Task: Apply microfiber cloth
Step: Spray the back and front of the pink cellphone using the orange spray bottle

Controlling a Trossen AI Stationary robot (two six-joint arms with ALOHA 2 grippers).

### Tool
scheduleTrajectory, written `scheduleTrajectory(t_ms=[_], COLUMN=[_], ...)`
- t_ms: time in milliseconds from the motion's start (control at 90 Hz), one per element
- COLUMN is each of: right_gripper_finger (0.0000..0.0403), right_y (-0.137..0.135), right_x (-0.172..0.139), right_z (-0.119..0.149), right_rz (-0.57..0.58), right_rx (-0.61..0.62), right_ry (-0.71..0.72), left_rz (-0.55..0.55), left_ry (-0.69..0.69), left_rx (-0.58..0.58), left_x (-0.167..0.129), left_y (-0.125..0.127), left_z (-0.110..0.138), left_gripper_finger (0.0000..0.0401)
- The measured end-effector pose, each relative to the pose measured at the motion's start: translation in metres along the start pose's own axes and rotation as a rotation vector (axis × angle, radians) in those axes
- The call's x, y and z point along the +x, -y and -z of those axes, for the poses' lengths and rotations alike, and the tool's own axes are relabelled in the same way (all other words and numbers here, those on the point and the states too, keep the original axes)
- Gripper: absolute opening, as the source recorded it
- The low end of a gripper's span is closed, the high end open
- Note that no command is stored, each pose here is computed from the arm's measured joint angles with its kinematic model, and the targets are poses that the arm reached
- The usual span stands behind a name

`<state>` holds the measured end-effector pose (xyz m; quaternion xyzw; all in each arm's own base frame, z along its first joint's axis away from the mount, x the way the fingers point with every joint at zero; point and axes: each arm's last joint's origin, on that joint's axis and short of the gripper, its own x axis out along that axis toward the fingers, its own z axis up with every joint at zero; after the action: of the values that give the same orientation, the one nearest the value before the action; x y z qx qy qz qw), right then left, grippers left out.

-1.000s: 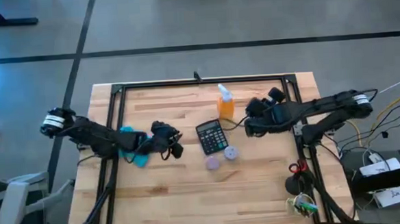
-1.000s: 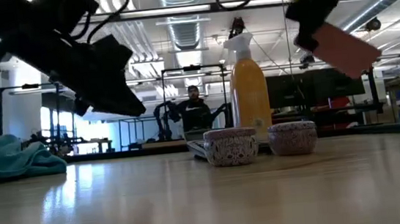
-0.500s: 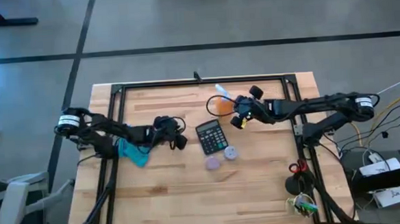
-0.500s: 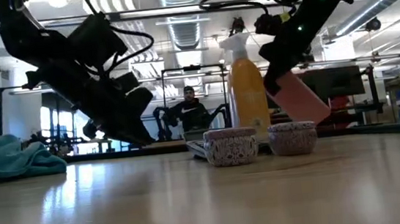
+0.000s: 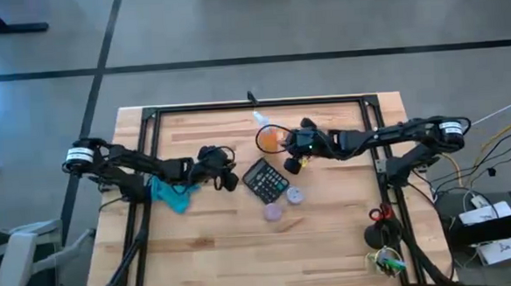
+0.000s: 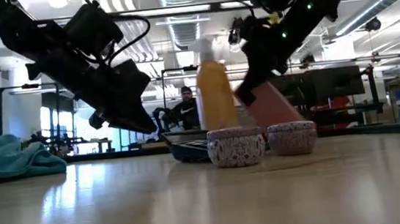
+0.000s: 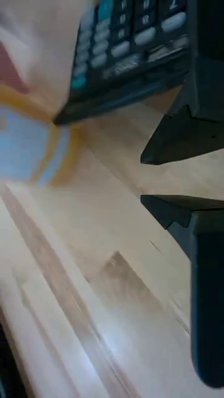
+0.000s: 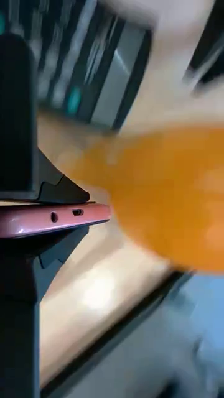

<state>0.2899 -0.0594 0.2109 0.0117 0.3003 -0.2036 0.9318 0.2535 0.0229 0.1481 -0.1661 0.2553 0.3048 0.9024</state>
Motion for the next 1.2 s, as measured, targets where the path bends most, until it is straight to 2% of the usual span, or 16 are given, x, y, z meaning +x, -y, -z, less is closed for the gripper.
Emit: scheduleTrajectory(t_ms=[122,300,400,578,733,889,1122,1200], right_gripper_finger=[0.0014,0.0014,0.0014,0.0014,0.0014,0.0014,0.0014,0.0014], right_y=[0.002,0.008,0.012,0.013,0.003,-0.009,-0.010,-0.008], right_x=[-0.006,-0.008,-0.002,0.015,0.029,0.027,0.015,0.014], right_z=[-0.010,-0.015,-0.021,-0.017,-0.010,-0.010,-0.016,-0.014], right_rz=[0.008,0.143,0.174,0.158,0.065,-0.009,-0.010,0.004], right_rx=[-0.032,-0.097,-0.111,-0.149,-0.154,-0.174,-0.238,-0.250], right_ry=[0.032,0.053,0.111,0.116,0.115,0.129,0.141,0.120], left_rz=[0.006,0.007,0.012,0.029,0.060,0.084,0.082,0.031], left_ry=[-0.001,-0.006,0.003,0.040,0.101,0.160,0.225,0.252], left_rx=[0.021,0.042,0.057,0.073,0.097,0.104,0.290,0.333], left_x=[-0.003,-0.003,-0.003,-0.006,-0.019,-0.035,-0.050,-0.055], left_y=[0.000,-0.001,0.000,0.001,0.001,-0.001,-0.004,-0.007], left_z=[-0.001,-0.001,-0.002,-0.007,-0.020,-0.031,-0.041,-0.044], left_gripper_finger=[0.0075,0.0075,0.0075,0.0075,0.0080,0.0109,0.0174,0.0188])
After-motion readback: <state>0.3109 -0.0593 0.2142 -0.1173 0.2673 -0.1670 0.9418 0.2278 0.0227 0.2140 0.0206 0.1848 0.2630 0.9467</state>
